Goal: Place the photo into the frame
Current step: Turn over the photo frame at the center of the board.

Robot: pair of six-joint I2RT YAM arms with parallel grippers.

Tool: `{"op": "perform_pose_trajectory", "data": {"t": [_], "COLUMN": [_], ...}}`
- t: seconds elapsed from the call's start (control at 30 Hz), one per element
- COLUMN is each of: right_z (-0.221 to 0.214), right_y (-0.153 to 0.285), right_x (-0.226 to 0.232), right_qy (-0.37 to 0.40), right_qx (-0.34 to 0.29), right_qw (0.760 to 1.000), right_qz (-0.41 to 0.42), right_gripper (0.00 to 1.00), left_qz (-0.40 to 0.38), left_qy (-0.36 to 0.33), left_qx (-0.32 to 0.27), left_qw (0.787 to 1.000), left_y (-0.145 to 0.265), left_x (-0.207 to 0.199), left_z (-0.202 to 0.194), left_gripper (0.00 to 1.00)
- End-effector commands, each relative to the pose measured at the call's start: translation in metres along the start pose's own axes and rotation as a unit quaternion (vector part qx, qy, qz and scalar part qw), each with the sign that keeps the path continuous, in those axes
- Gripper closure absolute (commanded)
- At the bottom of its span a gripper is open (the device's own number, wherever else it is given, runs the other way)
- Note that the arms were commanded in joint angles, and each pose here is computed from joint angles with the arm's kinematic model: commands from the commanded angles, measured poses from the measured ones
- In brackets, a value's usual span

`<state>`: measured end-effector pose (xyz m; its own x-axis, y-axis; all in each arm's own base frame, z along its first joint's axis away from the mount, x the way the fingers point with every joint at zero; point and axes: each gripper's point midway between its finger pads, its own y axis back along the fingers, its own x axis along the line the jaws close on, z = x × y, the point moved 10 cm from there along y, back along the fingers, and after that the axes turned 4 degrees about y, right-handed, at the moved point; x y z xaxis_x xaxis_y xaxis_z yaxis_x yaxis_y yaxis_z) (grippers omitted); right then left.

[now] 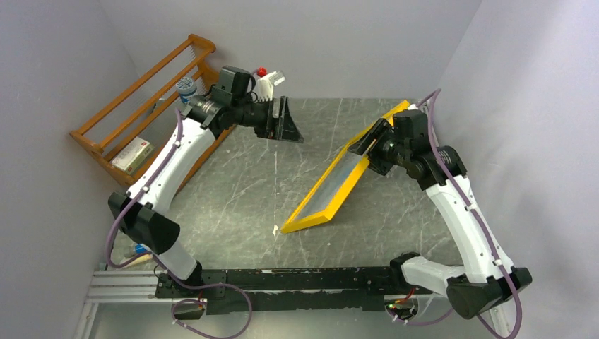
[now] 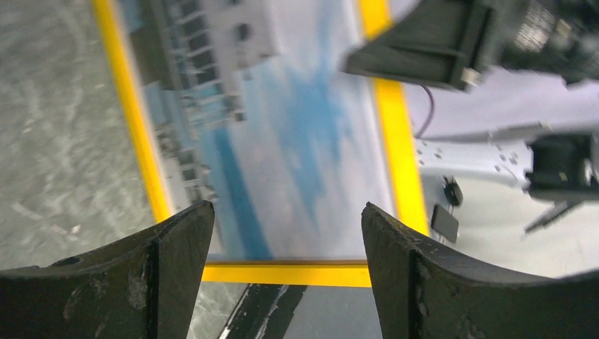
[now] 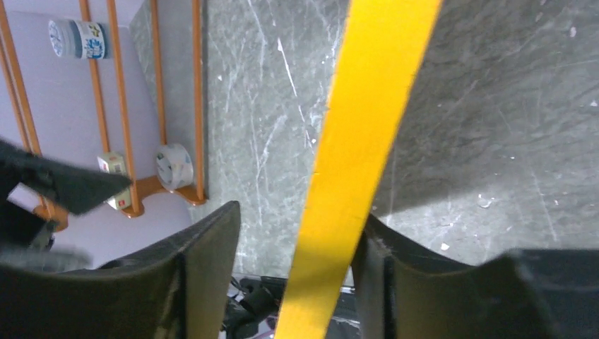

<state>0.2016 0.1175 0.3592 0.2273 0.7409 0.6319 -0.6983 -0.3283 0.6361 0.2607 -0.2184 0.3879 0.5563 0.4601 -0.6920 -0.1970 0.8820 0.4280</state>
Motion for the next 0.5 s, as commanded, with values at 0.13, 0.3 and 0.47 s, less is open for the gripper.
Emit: {"op": "perform_pose_trajectory", "data": {"t": [0.13,0.3,0.47], "right_z": [-0.015,-0.027,-0.036], "right_y": [0.006,-0.008,-0.028], "right_x": [-0.031,-0.065,-0.091], "right_qy": [0.031,0.022,0.033], "right_qx": [-0.029,-0.057,-0.085], "right_qw": [0.998,0.998,0.995], "right_qz": [0.053,0.027,0.042], "right_gripper": [0.28,0.27,0.27], "left_qz": [0.101,0.132,0.177], "left_qy": [0.091,0.138,0.164], "left_qx": [0.039,0.072,0.088], "left_qw": [0.990,0.979,0.966], "left_y": [-0.036,-0.063,-0.083], "left_x": [0.085,0.134,0.182], "left_z": [-0.005,-0.017,-0.025], "left_gripper": [0.21,0.22,0.23]}}
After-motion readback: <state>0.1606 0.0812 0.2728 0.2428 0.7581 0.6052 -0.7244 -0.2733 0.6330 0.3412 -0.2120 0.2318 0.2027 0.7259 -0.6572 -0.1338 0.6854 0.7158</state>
